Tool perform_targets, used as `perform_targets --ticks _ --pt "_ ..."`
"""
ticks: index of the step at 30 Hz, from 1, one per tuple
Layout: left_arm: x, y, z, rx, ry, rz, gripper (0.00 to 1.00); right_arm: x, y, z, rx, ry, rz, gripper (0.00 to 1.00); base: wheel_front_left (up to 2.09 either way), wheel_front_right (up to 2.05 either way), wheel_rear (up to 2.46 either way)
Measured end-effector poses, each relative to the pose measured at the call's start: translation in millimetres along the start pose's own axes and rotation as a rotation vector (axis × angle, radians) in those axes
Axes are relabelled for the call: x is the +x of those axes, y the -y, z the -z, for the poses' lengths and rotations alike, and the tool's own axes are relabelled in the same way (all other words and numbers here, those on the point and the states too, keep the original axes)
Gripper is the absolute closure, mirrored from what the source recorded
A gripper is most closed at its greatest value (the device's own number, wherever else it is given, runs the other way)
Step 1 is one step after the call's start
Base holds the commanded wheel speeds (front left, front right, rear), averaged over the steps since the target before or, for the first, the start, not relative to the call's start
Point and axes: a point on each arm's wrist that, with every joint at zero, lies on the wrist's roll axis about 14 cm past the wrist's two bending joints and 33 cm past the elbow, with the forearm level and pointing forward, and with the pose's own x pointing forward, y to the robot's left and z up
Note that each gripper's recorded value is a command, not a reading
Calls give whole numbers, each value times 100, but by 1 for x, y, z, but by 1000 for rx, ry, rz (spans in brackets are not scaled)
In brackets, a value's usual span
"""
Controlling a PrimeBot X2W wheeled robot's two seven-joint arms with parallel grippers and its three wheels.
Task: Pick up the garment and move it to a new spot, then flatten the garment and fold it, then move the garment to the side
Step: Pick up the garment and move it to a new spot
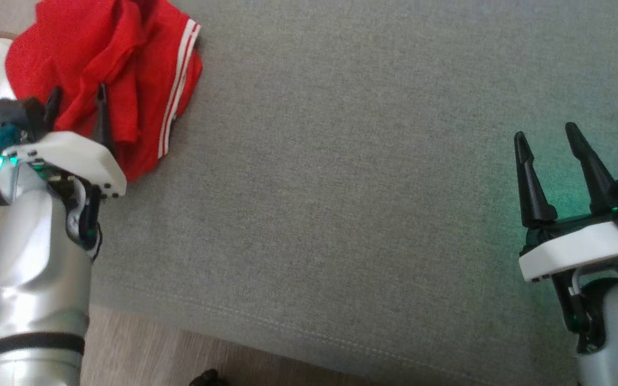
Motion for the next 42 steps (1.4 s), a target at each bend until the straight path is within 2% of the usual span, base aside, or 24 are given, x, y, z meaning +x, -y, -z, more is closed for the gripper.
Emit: perform_targets --ticks 3,6,7,8,9,13,17,23,28,36,42 --pt "12 -4 22 21 -130 -1 0 2 7 9 5 -20 13 0 0 0 0" --pt "18 -6 28 29 -185 -4 0 2 9 11 6 -27 17 0 0 0 0" --pt "19 -6 28 32 -193 -4 37 2 9 12 7 -27 17 0 0 0 0" --pt "20 -7 27 36 -196 -4 62 3 9 12 7 -28 17 0 0 0 0" --pt "21 -8 27 41 -200 -3 100 3 9 12 7 -28 17 0 0 0 0" --pt "23 -13 13 70 -127 -15 100 1 10 8 3 -20 21 0 0 0 0" --pt "21 -16 -19 65 21 -31 100 -3 8 0 0 1 26 0 0 0 0" --pt "5 -16 -87 25 268 -35 100 -14 4 -23 -8 63 38 0 0 0 0" --pt "-21 -5 -116 -14 396 -10 100 -25 -2 -41 -6 114 45 0 0 0 0" --pt "-78 52 -146 -92 535 144 100 -65 0 -49 5 144 97 0 0 0 0" --pt "-105 137 -136 -164 483 374 100 -92 14 -59 10 184 162 0 0 0 0"
